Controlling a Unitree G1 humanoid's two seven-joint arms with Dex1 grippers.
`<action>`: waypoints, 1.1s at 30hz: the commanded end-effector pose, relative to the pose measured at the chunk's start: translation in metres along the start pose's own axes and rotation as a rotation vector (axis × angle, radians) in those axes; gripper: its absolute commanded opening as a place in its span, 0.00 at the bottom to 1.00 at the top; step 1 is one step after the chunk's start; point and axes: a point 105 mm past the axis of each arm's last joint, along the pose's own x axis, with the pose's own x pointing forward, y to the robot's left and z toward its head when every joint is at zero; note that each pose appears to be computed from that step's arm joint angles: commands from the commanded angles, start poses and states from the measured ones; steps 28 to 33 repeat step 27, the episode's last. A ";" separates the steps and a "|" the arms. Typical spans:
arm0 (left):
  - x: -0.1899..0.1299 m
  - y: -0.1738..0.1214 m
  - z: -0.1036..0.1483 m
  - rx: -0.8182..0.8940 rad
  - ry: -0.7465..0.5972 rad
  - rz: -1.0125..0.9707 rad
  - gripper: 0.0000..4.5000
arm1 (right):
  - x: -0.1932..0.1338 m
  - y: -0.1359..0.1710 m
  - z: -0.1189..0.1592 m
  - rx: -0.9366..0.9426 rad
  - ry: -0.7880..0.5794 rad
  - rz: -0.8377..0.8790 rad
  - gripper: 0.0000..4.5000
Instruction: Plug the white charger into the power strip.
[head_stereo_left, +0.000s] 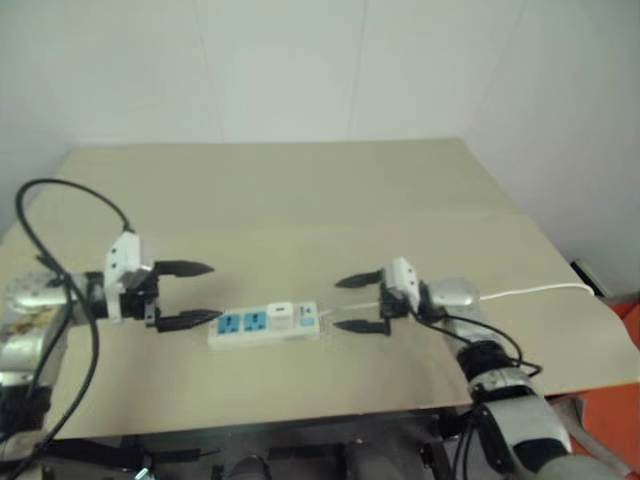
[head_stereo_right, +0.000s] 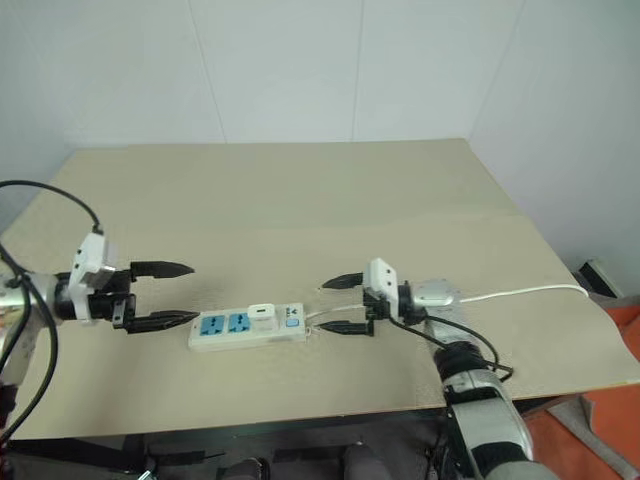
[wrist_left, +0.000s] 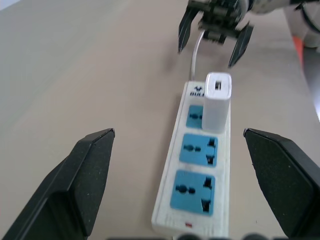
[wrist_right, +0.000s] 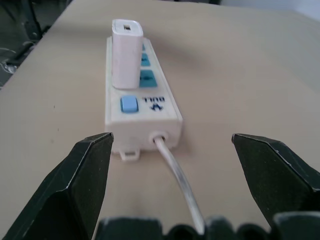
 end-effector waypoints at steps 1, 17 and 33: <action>-0.020 -0.007 0.016 0.041 -0.017 0.058 1.00 | -0.020 -0.010 0.020 -0.048 -0.025 -0.073 0.99; -0.044 -0.043 0.008 -0.039 -0.026 0.169 1.00 | -0.059 -0.015 0.029 -0.063 0.045 -0.171 0.99; -0.039 -0.043 0.010 -0.038 -0.045 0.150 1.00 | -0.060 -0.013 0.030 -0.062 0.050 -0.178 0.99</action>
